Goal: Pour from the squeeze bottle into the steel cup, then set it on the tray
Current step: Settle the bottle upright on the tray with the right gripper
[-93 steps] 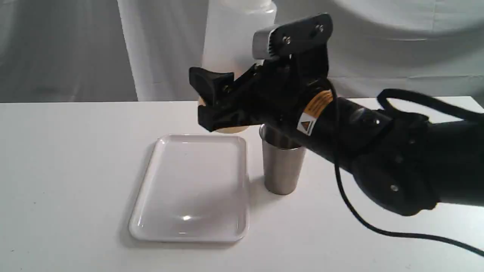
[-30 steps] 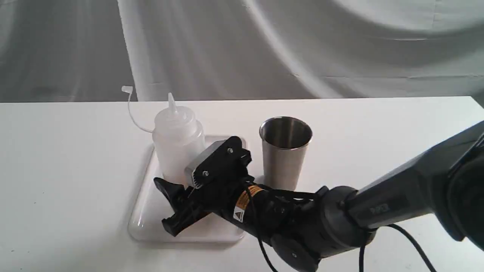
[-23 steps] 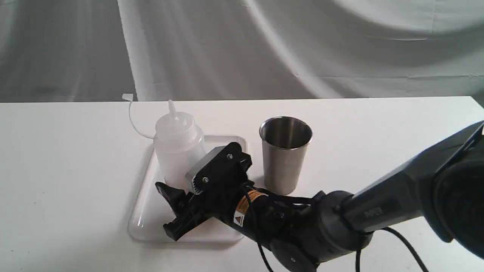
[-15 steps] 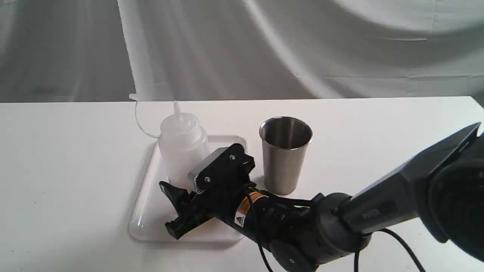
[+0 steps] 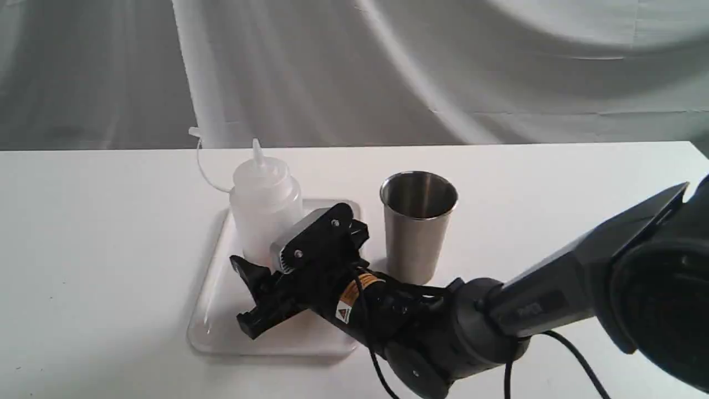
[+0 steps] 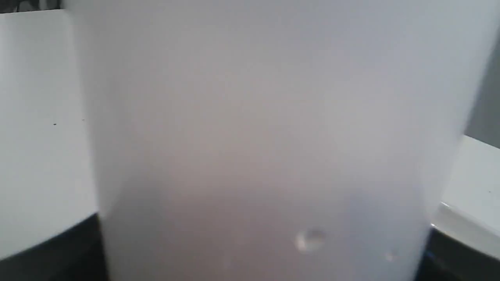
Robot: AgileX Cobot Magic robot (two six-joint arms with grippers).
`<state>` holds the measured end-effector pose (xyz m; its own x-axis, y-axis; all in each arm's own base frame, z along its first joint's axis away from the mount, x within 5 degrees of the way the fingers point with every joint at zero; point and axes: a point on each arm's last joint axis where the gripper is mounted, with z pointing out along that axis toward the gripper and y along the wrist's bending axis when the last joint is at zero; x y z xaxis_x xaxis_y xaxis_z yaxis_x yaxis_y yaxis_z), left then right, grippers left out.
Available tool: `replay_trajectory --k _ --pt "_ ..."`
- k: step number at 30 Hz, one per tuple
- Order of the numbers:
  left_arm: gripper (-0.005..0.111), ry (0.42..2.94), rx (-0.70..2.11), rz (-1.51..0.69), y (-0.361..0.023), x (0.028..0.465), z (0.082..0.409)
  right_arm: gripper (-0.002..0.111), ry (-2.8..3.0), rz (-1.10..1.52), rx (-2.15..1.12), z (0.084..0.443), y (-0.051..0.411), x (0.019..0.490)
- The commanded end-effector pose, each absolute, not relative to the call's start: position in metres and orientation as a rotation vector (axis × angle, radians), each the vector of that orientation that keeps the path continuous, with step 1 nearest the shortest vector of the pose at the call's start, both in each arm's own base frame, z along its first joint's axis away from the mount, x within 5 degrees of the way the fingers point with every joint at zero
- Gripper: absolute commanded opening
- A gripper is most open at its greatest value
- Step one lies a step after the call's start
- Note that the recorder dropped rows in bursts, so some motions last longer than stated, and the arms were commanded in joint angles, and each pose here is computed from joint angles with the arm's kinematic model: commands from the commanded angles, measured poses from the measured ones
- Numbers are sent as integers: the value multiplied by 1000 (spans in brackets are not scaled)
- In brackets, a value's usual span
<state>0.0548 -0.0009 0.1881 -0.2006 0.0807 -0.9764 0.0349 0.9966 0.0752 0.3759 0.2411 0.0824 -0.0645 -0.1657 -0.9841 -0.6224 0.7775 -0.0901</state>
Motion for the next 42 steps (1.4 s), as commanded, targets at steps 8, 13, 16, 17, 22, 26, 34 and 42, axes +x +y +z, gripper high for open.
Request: replay_trajectory --k 8,13,16,17,22,26,34,42 --pt "8 1765 91 40 -1 55 187 0 1607 420 -624 79 241 377" --pt "8 1765 91 40 -1 55 187 0 1612 420 -625 76 241 377" --pt "8 1765 91 40 -1 55 187 0 1615 419 -626 75 241 377" --pt "8 1765 91 40 -1 55 187 0 1617 419 -627 75 241 377" --pt "8 1765 91 40 -1 55 187 0 1629 418 -631 69 241 376" --pt "8 1765 91 40 -1 55 187 0 1629 419 -629 70 241 376" --pt "8 1765 91 40 -1 55 187 39 1641 416 -633 69 241 376" --pt "8 1765 91 40 -1 55 187 76 1649 436 -616 69 241 376"
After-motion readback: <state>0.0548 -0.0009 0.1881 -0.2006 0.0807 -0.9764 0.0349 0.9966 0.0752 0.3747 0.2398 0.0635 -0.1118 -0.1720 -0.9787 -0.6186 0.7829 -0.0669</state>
